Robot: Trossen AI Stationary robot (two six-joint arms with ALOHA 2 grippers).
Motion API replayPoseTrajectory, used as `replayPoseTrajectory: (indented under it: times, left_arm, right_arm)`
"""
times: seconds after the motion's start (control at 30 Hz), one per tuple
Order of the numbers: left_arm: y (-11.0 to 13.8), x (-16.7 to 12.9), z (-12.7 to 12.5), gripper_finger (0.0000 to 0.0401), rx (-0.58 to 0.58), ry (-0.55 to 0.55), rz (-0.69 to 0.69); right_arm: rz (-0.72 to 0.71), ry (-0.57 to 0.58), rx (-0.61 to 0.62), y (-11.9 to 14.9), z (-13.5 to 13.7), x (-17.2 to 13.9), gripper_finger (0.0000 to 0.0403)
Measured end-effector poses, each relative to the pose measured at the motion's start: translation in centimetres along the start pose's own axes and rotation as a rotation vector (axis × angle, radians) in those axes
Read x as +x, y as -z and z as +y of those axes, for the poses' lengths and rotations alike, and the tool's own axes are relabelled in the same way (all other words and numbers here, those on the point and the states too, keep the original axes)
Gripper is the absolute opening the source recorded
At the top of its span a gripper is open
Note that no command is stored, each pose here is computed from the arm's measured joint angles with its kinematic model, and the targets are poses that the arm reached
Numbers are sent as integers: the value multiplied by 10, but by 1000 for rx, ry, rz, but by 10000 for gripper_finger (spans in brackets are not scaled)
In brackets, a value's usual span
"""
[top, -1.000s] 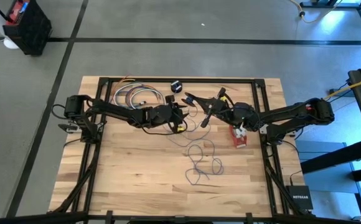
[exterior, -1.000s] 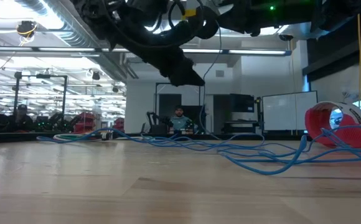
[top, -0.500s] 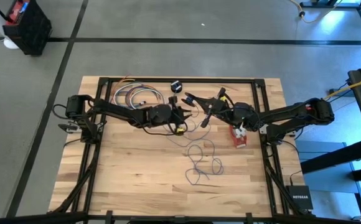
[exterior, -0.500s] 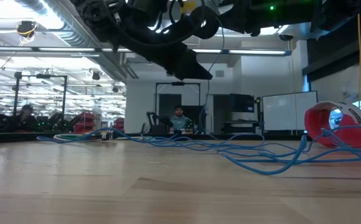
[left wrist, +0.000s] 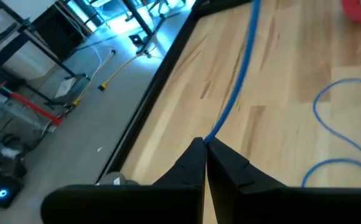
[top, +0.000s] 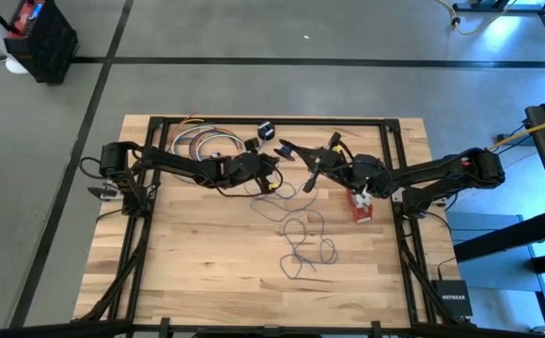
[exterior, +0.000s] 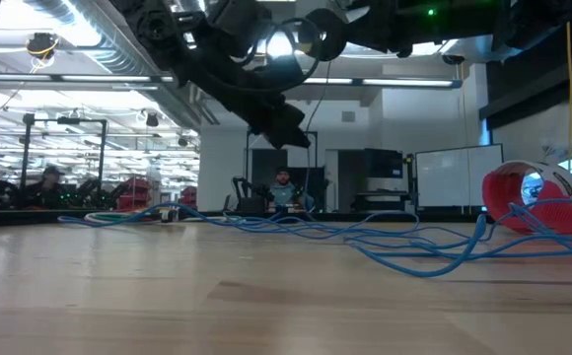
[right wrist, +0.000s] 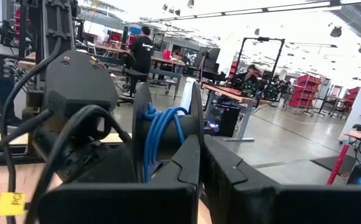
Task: Coil cords
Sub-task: Coil the blue wire onto the spool
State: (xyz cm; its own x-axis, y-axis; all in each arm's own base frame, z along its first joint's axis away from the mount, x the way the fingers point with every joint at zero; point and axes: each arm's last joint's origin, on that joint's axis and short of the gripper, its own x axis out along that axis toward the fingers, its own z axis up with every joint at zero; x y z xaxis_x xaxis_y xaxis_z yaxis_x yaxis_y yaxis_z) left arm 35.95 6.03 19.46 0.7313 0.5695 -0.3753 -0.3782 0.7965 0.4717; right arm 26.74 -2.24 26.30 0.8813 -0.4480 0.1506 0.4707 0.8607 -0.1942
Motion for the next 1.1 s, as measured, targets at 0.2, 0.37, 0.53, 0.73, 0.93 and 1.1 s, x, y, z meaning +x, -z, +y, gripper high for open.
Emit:
replayPoseTrajectory:
  times: [0.2, 0.37, 0.53, 0.73, 0.93, 1.1]
  left_arm:
    - [-1, -4, 2, 2, 19, 6, 15]
    - [-6, -10, 8, 1, -6, -33, 13]
    - [-12, -19, 16, 1, -21, -87, 8]
    - [-21, -37, 37, 0, -58, -184, 24]
    - [-37, -66, 66, 0, -147, -228, -52]
    - [-49, -91, 82, 0, -212, -235, -131]
  right_arm:
    - [1, 0, 0, 0, 0, 0, 12]
    - [1, 0, 0, 0, 0, 0, 12]
    - [1, -5, -1, 0, 0, 0, 12]
    - [6, -54, -16, 2, 2, 0, 12]
    - [26, -61, -50, 4, 2, 0, 12]
    - [60, -49, -95, 7, 2, 0, 12]
